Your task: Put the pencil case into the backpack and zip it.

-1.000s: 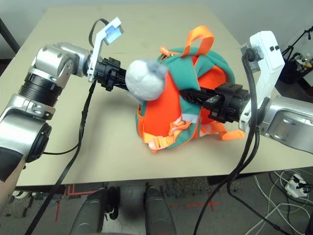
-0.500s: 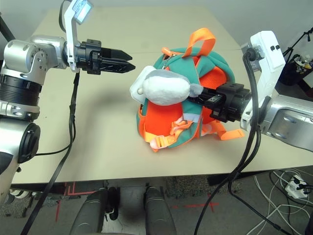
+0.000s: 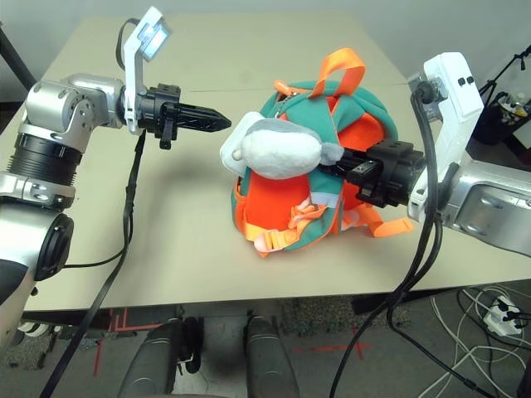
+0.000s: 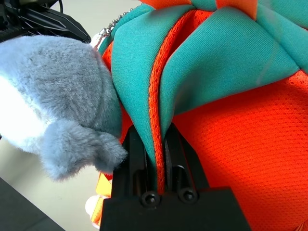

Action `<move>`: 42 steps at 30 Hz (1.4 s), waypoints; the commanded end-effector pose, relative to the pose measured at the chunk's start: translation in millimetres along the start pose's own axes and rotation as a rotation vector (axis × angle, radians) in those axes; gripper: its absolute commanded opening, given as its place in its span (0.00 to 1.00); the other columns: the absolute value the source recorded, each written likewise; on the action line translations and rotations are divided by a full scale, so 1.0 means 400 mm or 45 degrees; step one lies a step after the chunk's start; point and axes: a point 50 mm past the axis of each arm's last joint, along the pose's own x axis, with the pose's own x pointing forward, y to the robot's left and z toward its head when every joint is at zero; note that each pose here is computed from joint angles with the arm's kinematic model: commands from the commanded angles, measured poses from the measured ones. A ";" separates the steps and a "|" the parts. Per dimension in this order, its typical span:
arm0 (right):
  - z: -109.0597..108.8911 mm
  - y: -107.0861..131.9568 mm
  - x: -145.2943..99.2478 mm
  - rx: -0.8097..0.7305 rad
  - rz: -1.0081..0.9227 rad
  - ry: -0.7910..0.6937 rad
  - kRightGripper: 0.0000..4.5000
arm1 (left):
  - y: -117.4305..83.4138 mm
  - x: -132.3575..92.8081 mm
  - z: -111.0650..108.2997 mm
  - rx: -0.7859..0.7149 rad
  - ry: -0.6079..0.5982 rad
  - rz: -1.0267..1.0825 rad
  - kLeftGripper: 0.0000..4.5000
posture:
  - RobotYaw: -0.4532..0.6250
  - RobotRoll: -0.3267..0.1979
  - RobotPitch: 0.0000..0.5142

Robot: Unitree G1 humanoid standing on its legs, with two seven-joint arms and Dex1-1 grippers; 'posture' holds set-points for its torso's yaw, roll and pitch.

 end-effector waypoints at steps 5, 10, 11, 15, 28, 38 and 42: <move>-0.003 0.013 0.004 -0.012 0.032 0.027 0.05 | -0.006 0.023 -0.019 -0.025 0.045 -0.049 0.00 | 0.40 0.62 0.32; -0.004 0.013 0.008 -0.010 0.038 0.025 0.05 | -0.024 0.048 -0.034 -0.043 0.068 -0.110 0.00 | 0.40 0.62 0.32; -0.004 0.013 0.008 -0.010 0.039 0.024 0.05 | -0.027 0.054 -0.035 -0.043 0.071 -0.117 0.00 | 0.40 0.62 0.33; -0.005 0.012 0.010 -0.008 0.040 0.022 0.05 | -0.035 0.078 -0.043 -0.041 0.087 -0.138 0.00 | 0.40 0.62 0.32; -0.007 0.015 0.019 -0.010 0.052 0.012 0.05 | -0.017 0.195 -0.047 -0.008 0.051 -0.073 0.00 | 0.39 0.62 0.32; -0.008 0.009 0.026 -0.013 0.054 0.010 0.05 | -0.015 0.095 0.041 0.138 -0.051 0.019 0.00 | 0.42 0.62 0.31; -0.009 0.004 0.028 -0.016 0.053 0.012 0.05 | -0.038 0.016 0.120 0.356 -0.109 0.094 0.00 | 0.43 0.62 0.30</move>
